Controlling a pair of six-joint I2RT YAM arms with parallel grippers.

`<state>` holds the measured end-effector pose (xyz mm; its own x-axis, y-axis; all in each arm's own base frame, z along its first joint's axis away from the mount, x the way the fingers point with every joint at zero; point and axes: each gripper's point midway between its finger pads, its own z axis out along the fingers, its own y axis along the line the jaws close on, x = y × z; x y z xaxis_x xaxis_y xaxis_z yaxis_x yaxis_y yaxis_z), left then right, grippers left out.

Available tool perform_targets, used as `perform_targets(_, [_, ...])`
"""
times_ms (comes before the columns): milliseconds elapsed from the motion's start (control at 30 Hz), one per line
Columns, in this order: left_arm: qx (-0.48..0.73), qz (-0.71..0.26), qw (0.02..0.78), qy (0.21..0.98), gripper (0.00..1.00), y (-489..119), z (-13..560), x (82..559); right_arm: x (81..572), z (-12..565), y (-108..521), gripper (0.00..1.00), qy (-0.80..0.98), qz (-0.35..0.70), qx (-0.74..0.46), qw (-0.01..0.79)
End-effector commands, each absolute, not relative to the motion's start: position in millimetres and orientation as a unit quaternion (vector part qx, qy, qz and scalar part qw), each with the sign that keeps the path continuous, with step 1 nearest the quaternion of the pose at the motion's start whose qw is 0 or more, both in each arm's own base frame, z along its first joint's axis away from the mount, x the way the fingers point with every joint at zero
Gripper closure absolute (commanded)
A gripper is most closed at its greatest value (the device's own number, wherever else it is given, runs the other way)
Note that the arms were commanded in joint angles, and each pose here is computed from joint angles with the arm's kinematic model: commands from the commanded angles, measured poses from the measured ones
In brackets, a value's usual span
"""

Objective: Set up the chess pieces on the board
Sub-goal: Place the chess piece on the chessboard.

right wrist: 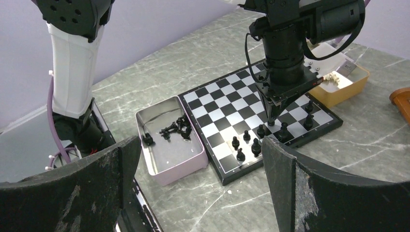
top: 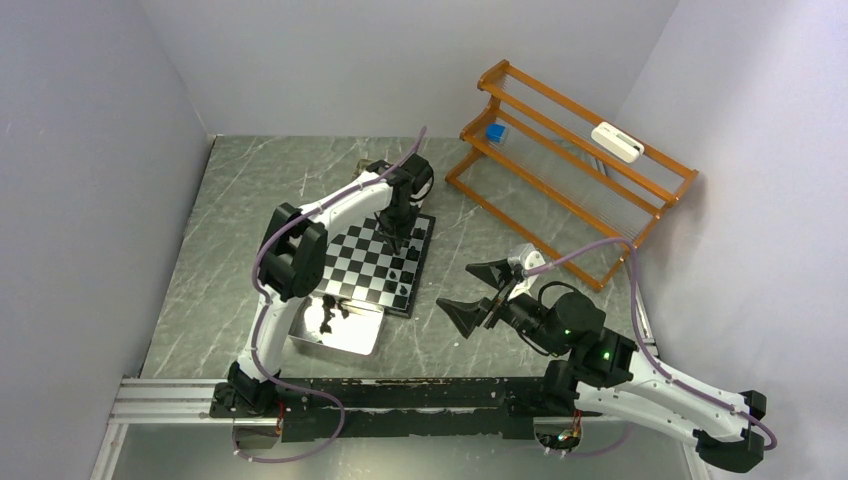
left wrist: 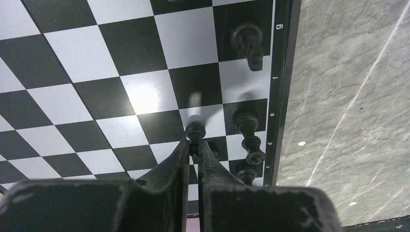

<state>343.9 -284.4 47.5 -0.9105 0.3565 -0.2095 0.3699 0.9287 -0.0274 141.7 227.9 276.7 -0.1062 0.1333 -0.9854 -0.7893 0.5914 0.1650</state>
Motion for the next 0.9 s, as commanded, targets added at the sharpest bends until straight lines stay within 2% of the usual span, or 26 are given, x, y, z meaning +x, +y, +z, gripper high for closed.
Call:
perform_targets(0, [0.195,-0.047,0.101,0.974,0.92,-292.4,48.5,345.9,142.2,291.1,223.8,0.00,0.636,0.379,-0.240,0.628])
perform_targets(733, [0.195,-0.059,0.092,0.975,0.88,-300.0,42.0,346.7,144.8,287.7,221.4,0.00,0.636,0.371,-0.238,0.633])
perform_targets(867, [0.194,-0.054,0.096,0.975,0.84,-297.6,42.9,348.0,144.0,287.8,222.3,0.00,0.636,0.374,-0.238,0.632])
